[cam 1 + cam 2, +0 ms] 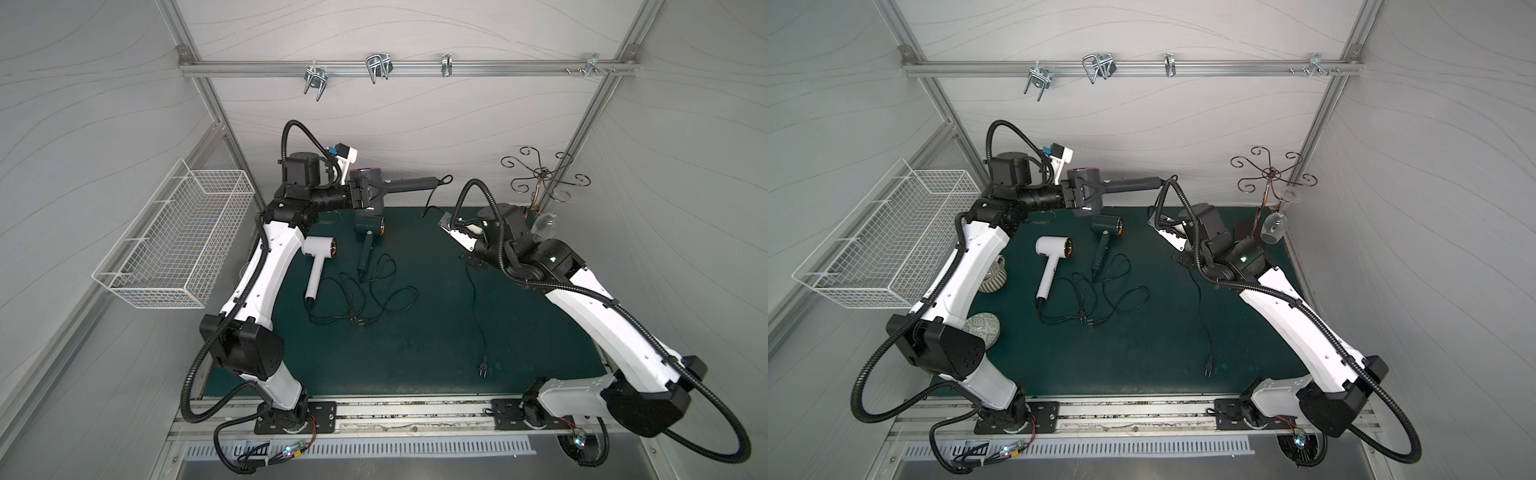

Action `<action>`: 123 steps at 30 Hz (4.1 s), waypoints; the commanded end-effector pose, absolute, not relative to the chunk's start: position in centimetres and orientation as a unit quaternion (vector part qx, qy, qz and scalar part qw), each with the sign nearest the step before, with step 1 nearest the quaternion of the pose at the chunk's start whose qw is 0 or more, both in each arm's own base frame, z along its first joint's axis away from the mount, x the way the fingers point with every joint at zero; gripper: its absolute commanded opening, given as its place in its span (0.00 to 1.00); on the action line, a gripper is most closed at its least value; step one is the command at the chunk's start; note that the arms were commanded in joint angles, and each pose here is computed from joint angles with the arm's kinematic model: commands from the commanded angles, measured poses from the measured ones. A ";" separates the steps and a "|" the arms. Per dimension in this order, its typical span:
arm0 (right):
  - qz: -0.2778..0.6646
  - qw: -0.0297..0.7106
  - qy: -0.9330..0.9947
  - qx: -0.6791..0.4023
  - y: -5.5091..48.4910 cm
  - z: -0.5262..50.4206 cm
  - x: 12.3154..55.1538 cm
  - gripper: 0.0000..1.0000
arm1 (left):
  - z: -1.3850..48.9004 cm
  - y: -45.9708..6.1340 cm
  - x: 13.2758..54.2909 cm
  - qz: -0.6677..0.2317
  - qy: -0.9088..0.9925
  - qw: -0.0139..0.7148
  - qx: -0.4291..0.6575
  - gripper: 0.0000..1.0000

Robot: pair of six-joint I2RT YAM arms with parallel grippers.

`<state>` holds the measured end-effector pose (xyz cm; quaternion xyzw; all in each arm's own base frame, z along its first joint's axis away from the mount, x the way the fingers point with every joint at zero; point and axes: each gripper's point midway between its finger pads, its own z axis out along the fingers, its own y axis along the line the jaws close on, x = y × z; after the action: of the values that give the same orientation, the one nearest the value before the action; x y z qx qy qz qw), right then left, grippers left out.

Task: Wrap the cord around the hair dryer
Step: Wrap the power cord around the hair dryer.

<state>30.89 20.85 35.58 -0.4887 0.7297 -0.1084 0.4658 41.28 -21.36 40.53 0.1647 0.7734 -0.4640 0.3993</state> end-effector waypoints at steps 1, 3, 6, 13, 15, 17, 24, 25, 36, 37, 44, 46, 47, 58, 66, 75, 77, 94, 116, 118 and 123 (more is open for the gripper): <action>-0.157 0.517 0.686 -0.488 20.9 39.5 33.6 0.00 | 40.1 -23.8 39.6 -0.487 0.745 0.390 0.235 0.00; -0.164 0.527 0.677 -0.487 21.0 40.3 34.9 0.00 | 38.8 -24.6 38.5 -0.492 0.745 0.375 0.250 0.00; -0.173 0.540 0.664 -0.488 20.8 41.4 36.6 0.00 | 37.1 -25.2 37.6 -0.494 0.749 0.357 0.260 0.00; -0.183 0.543 0.652 -0.496 20.2 42.7 40.3 0.00 | 35.3 -25.0 35.8 -0.496 0.751 0.341 0.272 0.00; -0.187 0.539 0.644 -0.510 20.6 42.5 41.1 0.00 | 34.6 -24.9 35.3 -0.498 0.752 0.334 0.274 0.00; -0.193 0.535 0.638 -0.518 20.8 42.3 41.8 0.00 | 33.9 -24.9 34.9 -0.499 0.754 0.327 0.275 0.00; -0.147 0.557 0.609 -0.545 23.2 43.9 42.4 0.00 | 31.6 -26.6 33.4 -0.503 0.755 0.295 0.301 0.00; -0.134 0.561 0.605 -0.549 23.8 44.1 42.3 0.00 | 31.3 -26.9 33.3 -0.501 0.756 0.290 0.305 0.00; -0.088 0.591 0.592 -0.541 26.7 45.7 44.0 0.00 | 29.2 -30.6 31.5 -0.521 0.744 0.245 0.339 0.00; -0.085 0.596 0.589 -0.539 27.0 46.0 44.2 0.00 | 29.0 -30.8 31.2 -0.522 0.743 0.242 0.342 0.00; -0.063 0.595 0.595 -0.536 27.9 45.0 45.2 0.00 | 29.0 -31.8 29.5 -0.527 0.730 0.238 0.365 0.00; -0.049 0.587 0.607 -0.534 27.9 43.9 45.6 0.00 | 29.7 -31.8 29.1 -0.531 0.720 0.246 0.372 0.00; -0.039 0.582 0.614 -0.532 27.9 43.3 45.8 0.00 | 30.0 -31.8 29.0 -0.535 0.715 0.249 0.374 0.00; 0.165 0.502 0.695 -0.487 26.5 36.7 46.9 0.00 | 35.6 -31.6 26.6 -0.586 0.648 0.277 0.400 0.00; 0.337 0.418 0.751 -0.384 23.7 32.0 47.1 0.00 | 39.7 -30.5 27.3 -0.617 0.611 0.306 0.390 0.00; 0.433 0.344 0.782 -0.287 22.2 28.2 45.8 0.00 | 42.5 -27.9 30.0 -0.633 0.592 0.352 0.354 0.00; 0.442 0.335 0.786 -0.273 22.1 27.7 45.3 0.00 | 42.9 -27.6 30.3 -0.632 0.590 0.360 0.350 0.00; 0.454 0.313 0.809 -0.202 23.9 23.9 39.9 0.00 | 43.9 -25.1 36.0 -0.615 0.600 0.439 0.261 0.00; 0.318 0.343 0.799 -0.378 28.5 30.7 28.6 0.00 | 34.7 -20.5 47.8 -0.479 0.727 0.485 0.087 0.00; 0.309 0.352 0.794 -0.388 28.5 31.9 28.6 0.00 | 33.9 -20.3 48.1 -0.466 0.736 0.483 0.083 0.00; 0.286 0.380 0.778 -0.411 28.2 34.9 28.9 0.00 | 31.7 -19.6 48.7 -0.434 0.760 0.479 0.072 0.00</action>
<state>29.58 28.74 34.01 -0.3808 0.7857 0.3095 0.3766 47.22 -20.41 28.23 0.0520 0.7823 -0.4644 0.4119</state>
